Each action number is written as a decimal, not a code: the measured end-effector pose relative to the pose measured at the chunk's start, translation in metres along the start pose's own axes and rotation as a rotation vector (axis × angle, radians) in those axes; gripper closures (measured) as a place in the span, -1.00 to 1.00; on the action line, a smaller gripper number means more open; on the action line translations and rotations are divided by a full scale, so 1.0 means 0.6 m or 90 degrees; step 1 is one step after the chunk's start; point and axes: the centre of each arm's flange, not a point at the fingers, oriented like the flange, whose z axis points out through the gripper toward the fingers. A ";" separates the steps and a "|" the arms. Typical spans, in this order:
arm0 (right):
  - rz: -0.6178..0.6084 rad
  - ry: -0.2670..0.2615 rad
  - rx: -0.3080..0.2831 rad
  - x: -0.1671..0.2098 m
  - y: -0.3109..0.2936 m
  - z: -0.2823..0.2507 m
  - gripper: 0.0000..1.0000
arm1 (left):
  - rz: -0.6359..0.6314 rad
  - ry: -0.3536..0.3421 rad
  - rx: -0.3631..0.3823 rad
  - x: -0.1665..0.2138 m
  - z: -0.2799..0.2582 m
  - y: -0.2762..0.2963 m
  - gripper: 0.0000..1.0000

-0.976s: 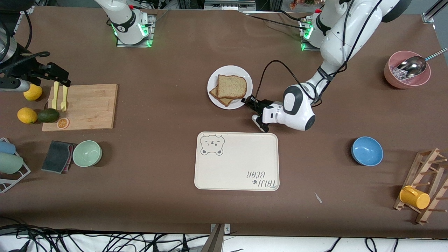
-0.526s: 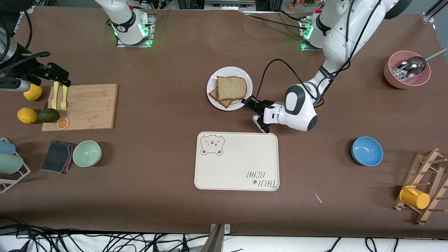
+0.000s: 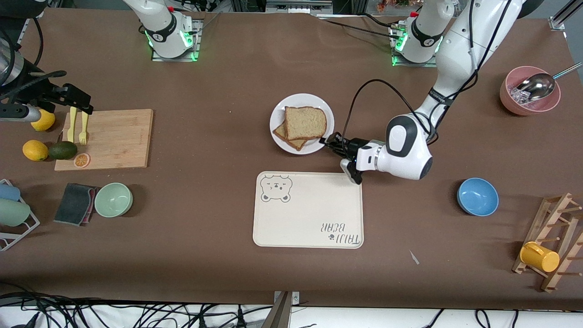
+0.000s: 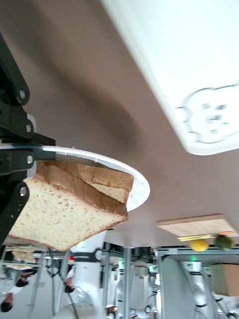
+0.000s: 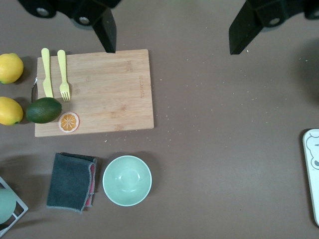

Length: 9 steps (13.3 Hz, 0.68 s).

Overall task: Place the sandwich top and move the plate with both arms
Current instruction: 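Slide the plate with the left gripper onto the cream tray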

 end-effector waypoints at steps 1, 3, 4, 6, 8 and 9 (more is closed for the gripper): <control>0.000 0.000 0.001 0.000 0.000 0.000 -1.00 | -0.005 0.017 0.002 0.017 -0.020 0.002 0.90; 0.000 -0.001 0.001 0.000 -0.001 0.001 -1.00 | -0.019 0.059 -0.004 0.050 -0.062 -0.008 0.90; 0.000 -0.001 0.001 0.000 -0.001 0.001 -1.00 | -0.034 0.085 -0.017 0.064 -0.078 -0.019 0.90; -0.003 -0.001 0.001 0.000 -0.004 0.000 -1.00 | -0.055 0.135 -0.022 0.092 -0.098 -0.053 0.90; -0.005 -0.002 0.001 0.000 -0.007 0.000 -1.00 | -0.079 0.169 -0.014 0.116 -0.105 -0.088 0.90; -0.007 -0.007 0.001 -0.002 -0.011 0.001 -1.00 | -0.090 0.187 -0.009 0.126 -0.111 -0.104 0.90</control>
